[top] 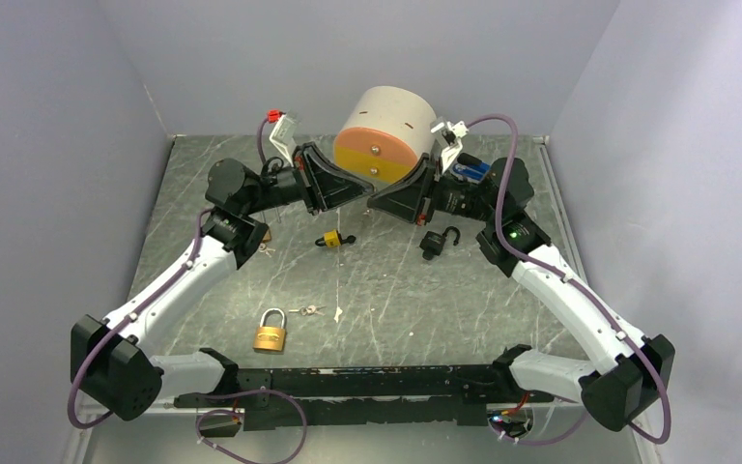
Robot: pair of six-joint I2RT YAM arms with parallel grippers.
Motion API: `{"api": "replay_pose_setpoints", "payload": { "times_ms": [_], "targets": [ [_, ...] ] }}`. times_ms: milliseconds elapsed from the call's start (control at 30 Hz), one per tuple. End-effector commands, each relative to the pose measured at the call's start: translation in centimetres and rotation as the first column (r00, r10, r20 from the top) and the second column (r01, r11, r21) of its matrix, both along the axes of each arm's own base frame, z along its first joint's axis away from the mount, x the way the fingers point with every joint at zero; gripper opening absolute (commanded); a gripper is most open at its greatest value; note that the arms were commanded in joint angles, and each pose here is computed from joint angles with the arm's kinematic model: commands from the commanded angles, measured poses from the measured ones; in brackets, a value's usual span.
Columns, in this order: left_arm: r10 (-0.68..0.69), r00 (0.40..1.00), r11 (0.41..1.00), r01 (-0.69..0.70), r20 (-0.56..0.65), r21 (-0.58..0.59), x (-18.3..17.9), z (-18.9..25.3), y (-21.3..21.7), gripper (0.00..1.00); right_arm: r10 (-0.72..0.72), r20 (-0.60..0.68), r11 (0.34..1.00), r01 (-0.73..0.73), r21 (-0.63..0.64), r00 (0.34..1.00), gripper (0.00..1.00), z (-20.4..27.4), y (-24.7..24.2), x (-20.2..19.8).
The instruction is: Unlock with the key
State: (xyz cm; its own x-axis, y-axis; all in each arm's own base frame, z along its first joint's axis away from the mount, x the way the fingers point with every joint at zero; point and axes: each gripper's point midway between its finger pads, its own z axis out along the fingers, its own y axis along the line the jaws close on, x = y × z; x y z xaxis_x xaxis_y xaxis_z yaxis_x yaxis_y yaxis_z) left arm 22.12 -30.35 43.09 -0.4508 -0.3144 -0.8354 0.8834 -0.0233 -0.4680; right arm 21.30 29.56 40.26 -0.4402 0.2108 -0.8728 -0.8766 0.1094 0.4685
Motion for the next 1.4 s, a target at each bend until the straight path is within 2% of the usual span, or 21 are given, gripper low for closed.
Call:
{"api": "replay_pose_setpoints", "payload": {
  "times_ms": [0,67,200,300,333,367,400,467,500,600,700,733,800,867,933,1000,1033,1100,1133,1233,1367],
  "targets": [
    [-0.005,0.998,0.998,0.01,0.067,-0.064,-0.9,2.1,0.4,0.03,0.023,0.069,0.998,-0.028,0.062,0.997,0.1,2.7,-0.1,-0.7],
    [-0.001,0.998,0.998,0.006,0.069,-0.069,-0.9,2.2,0.5,0.03,0.036,0.071,0.996,-0.041,0.073,0.997,0.0,2.9,-0.1,-1.0],
    [0.021,0.998,0.997,-0.017,0.053,-0.076,-0.6,2.2,0.5,0.05,0.039,0.075,0.997,-0.044,0.069,0.996,0.0,2.8,-0.1,-1.1],
    [0.151,0.988,0.986,-0.152,-0.017,-0.065,1.3,1.7,1.1,0.41,0.0,0.058,1.0,-0.002,0.029,0.998,0.0,1.7,-0.5,-0.7],
    [0.222,0.973,0.974,-0.224,-0.061,-0.034,2.3,1.0,1.5,0.62,-0.019,0.052,1.0,0.018,0.015,0.998,0.0,1.3,-0.7,-0.5],
    [0.31,0.945,0.95,-0.311,-0.101,0.0,3.6,0.3,2.2,0.71,-0.039,0.046,0.999,0.039,0.004,0.998,0.0,0.8,-1.0,-0.3],
    [0.403,0.899,0.915,-0.395,-0.168,0.082,4.9,-1.6,2.9,0.78,-0.055,0.036,0.998,0.055,-0.007,0.998,0.0,0.3,-1.3,-0.2],
    [0.568,0.789,0.823,-0.536,-0.235,0.188,6.9,-3.9,5.0,0.87,-0.082,0.014,0.996,0.083,-0.035,0.997,0.0,-0.8,-1.7,0.1],
    [0.645,0.714,0.763,-0.593,-0.27,0.256,7.7,-5.4,6.3,0.93,-0.095,-0.003,0.994,0.095,-0.054,0.995,0.0,-1.5,-1.8,0.2],
    [0.81,0.496,0.586,-0.681,-0.313,0.439,8.9,-9.7,9.9,0.94,-0.155,-0.043,0.982,0.149,-0.119,0.987,0.0,-3.8,-2.4,0.9],
    [0.913,0.245,0.404,-0.656,-0.327,0.638,9.6,-15.5,12.8,0.94,-0.235,-0.077,0.951,0.213,-0.223,0.969,0.0,-7.2,-3.3,1.6],
    [0.923,0.201,0.378,-0.626,-0.327,0.682,9.7,-17.2,12.9,0.94,-0.261,-0.078,0.939,0.234,-0.252,0.962,0.0,-8.1,-3.7,1.8],
    [0.922,0.17,0.381,-0.558,-0.347,0.738,10.2,-20.3,11.9,0.94,-0.31,-0.075,0.909,0.272,-0.315,0.948,0.0,-10.1,-4.5,2.2],
    [0.91,0.16,0.409,-0.504,-0.382,0.761,11.3,-23.1,10.3,0.88,-0.353,-0.069,0.878,0.305,-0.369,0.933,0.0,-11.7,-5.4,2.4],
    [0.904,0.147,0.421,-0.463,-0.401,0.78,12.3,-25.6,8.9,0.85,-0.377,-0.058,0.852,0.321,-0.413,0.925,0.0,-12.9,-6.0,2.5],
    [0.915,0.106,0.396,-0.426,-0.39,0.813,13.5,-28.2,8.2,0.84,-0.393,-0.046,0.829,0.333,-0.449,0.918,0.0,-14.0,-6.6,2.6],
    [0.92,0.051,0.376,-0.403,-0.389,0.834,13.9,-29.3,8.2,0.84,-0.405,-0.042,0.816,0.34,-0.466,0.913,0.0,-14.6,-6.9,2.6],
    [0.926,-0.113,0.304,-0.341,-0.36,0.89,13.9,-31.1,9.0,0.87,-0.432,-0.036,0.794,0.361,-0.489,0.901,0.0,-15.6,-7.5,2.7],
    [0.924,-0.174,0.272,-0.322,-0.34,0.907,14.1,-31.7,9.3,0.87,-0.441,-0.035,0.789,0.368,-0.492,0.897,0.0,-16.0,-7.7,2.7],
    [0.905,-0.306,0.198,-0.315,-0.296,0.928,14.9,-32.5,10.0,0.89,-0.452,-0.039,0.787,0.377,-0.488,0.891,0.0,-16.5,-7.8,2.6],
    [0.869,-0.422,0.137,-0.297,-0.258,0.945,15.7,-33.7,10.5,0.91,-0.479,-0.036,0.768,0.398,-0.502,0.877,0.0,-17.0,-8.4,2.8]
  ]
}}
